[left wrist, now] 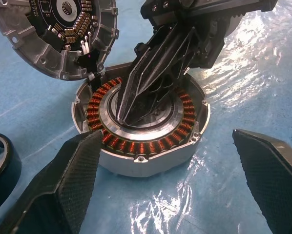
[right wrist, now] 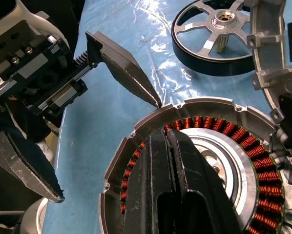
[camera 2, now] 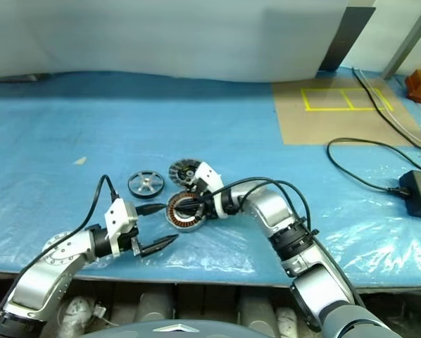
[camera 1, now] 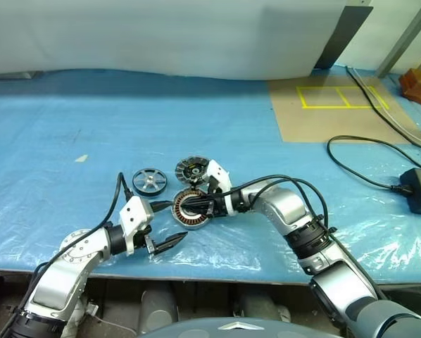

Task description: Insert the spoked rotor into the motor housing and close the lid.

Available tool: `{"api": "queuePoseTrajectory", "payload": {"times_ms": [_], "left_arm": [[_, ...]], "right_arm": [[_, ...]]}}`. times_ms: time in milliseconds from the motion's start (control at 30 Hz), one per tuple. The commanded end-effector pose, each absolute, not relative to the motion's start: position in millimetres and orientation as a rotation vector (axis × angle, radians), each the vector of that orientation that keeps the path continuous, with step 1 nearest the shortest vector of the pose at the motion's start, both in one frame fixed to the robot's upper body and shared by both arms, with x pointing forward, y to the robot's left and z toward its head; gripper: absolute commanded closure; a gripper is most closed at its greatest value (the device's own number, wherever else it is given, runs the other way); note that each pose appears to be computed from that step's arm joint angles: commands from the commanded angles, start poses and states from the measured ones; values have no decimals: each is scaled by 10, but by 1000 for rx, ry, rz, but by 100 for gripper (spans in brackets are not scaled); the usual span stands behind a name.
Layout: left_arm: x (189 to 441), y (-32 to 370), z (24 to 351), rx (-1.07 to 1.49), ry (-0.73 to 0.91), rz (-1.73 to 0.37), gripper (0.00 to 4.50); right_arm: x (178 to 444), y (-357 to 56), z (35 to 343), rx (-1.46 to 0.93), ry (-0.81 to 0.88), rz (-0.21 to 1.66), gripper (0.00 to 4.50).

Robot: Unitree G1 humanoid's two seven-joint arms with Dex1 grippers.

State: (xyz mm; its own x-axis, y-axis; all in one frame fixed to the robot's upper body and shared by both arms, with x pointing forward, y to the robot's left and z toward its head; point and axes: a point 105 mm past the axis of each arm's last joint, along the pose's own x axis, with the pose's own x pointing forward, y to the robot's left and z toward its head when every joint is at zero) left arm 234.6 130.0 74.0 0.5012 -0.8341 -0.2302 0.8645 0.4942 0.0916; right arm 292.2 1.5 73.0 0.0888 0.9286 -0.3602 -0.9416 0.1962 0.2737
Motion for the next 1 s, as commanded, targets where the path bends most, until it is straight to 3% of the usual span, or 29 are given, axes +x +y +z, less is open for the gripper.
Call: {"api": "queuePoseTrajectory", "payload": {"times_ms": [33,267,600,733,1000], "left_arm": [[2335,1270,816,217,127,-1043,0],[2351,1257,821,217,122,-1047,0],[2401,1329,848,230,116,-1024,0],[2411,1348,854,234,117,-1020,0],[2394,1312,843,223,117,-1031,0]], "right_arm": [[2913,10,923,107,486,1418,447],[2981,5,1242,283,417,1427,447],[2899,-25,874,101,513,1411,447],[3010,-43,760,74,530,1334,447],[2997,-77,776,91,549,1335,447]]}}
